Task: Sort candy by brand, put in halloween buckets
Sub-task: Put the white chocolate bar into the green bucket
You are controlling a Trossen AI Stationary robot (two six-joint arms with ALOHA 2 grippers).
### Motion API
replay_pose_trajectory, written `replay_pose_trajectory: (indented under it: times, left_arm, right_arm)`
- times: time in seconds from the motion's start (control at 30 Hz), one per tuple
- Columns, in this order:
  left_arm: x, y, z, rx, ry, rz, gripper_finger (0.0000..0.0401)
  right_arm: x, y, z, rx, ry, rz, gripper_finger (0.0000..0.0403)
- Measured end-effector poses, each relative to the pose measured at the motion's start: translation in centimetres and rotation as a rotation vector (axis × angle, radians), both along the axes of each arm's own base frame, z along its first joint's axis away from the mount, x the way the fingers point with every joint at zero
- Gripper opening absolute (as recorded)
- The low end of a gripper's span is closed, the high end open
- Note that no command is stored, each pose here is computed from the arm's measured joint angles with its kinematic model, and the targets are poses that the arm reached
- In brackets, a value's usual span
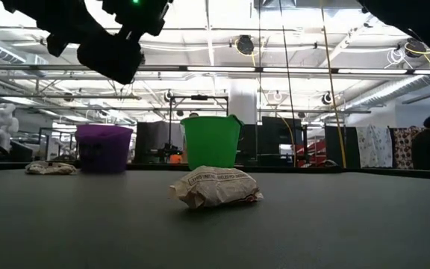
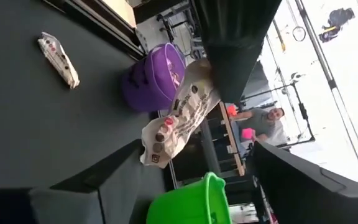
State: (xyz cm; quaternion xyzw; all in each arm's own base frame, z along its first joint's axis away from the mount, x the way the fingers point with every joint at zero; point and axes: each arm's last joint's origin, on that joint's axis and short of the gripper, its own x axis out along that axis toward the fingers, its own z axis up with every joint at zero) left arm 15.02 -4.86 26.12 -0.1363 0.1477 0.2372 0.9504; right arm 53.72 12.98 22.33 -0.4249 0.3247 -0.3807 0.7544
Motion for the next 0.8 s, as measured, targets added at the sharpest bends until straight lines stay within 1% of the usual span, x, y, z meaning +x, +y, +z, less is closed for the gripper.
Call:
replay_pose_trajectory:
  times: [0.13, 0.2, 0.27, 0.37, 0.5, 0.63, 0.7, 0.73, 0.77, 0.8]
  left_arm:
    - [0.1, 0.0, 0.2, -0.005, -0.017, -0.001, 0.0001]
    - [0.2, 0.0, 0.4, 0.014, -0.028, -0.015, 0.0001]
    - [0.3, 0.0, 0.6, 0.034, -0.034, -0.021, 0.0001]
    - [0.3, 0.3, 0.7, 0.053, -0.035, -0.007, 0.0001]
    - [0.4, 0.5, 0.7, 0.037, -0.030, -0.016, 0.0001]
    - [0.4, 0.5, 0.7, 0.031, -0.028, -0.025, 0.0001]
    - [0.4, 0.5, 0.7, 0.031, -0.028, -0.025, 0.0001]
    - [0.4, 0.5, 0.7, 0.030, -0.028, -0.026, 0.0001]
    - [0.4, 0.5, 0.7, 0.031, -0.028, -0.026, 0.0001]
    - [0.4, 0.5, 0.7, 0.032, -0.027, -0.027, 0.0001]
  right_arm:
    - [0.3, -0.9, -0.1, 0.044, -0.031, 0.006, 0.0291]
    - [0.5, -1.3, -0.1, 0.089, -0.059, 0.028, 0.0288]
    - [0.6, -1.4, -0.1, 0.109, -0.079, 0.030, 0.0285]
    - [0.5, -1.2, -0.1, 0.123, -0.104, 0.028, 0.0280]
    - [0.6, -0.9, 0.1, 0.129, -0.136, 0.030, 0.0272]
    - [0.7, -1.2, 0.2, 0.112, -0.144, 0.009, 0.0257]
    - [0.7, -1.4, 0.2, 0.114, -0.150, 0.003, 0.0242]
    - [0.7, -1.4, 0.2, 0.114, -0.149, 0.003, 0.0227]
    - [0.7, -1.4, 0.2, 0.114, -0.150, 0.002, 0.0205]
    - [0.7, -1.4, 0.2, 0.113, -0.148, 0.002, 0.0174]
